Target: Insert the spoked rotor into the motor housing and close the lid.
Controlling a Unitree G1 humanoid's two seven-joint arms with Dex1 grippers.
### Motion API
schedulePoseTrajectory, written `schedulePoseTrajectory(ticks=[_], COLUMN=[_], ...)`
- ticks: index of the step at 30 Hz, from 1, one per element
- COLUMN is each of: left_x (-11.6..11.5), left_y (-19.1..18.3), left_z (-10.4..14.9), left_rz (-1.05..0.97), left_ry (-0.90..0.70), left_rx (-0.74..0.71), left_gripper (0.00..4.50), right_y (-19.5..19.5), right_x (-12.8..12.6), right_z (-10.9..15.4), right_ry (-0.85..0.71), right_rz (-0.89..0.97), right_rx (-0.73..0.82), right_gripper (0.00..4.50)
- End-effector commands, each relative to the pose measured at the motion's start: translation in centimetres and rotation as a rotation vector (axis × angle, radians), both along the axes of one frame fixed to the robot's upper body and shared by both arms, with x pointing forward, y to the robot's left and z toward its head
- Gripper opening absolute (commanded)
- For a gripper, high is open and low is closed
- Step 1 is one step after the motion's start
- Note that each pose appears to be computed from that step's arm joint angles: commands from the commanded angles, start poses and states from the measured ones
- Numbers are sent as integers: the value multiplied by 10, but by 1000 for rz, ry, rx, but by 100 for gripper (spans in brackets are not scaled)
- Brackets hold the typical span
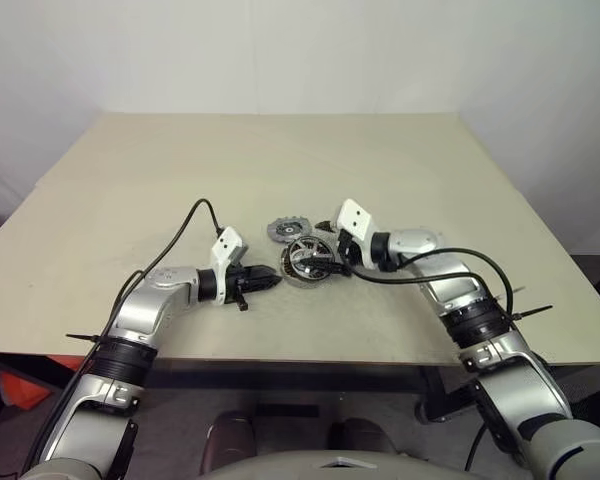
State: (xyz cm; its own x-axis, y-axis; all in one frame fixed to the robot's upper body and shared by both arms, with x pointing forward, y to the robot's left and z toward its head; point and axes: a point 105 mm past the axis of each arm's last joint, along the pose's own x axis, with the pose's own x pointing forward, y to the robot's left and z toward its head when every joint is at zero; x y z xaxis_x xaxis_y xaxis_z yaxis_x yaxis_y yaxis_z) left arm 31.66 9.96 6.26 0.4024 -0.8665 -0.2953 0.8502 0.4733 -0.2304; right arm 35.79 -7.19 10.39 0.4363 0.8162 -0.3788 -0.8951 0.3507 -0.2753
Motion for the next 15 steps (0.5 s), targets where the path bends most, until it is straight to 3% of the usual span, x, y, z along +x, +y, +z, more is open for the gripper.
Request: schedulePoseTrajectory(ticks=[1,15], left_x=[0,0], left_y=[-4,-4], left_z=[9,8], left_rz=[-11,-7], left_ry=[-36,-37], left_rx=[-9,-2], left_gripper=[129,129], right_y=[2,8], right_x=[6,12], right_z=[18,16], right_ry=[-65,-64], right_rz=[19,11], right_rx=[8,25], right_gripper=[422,422])
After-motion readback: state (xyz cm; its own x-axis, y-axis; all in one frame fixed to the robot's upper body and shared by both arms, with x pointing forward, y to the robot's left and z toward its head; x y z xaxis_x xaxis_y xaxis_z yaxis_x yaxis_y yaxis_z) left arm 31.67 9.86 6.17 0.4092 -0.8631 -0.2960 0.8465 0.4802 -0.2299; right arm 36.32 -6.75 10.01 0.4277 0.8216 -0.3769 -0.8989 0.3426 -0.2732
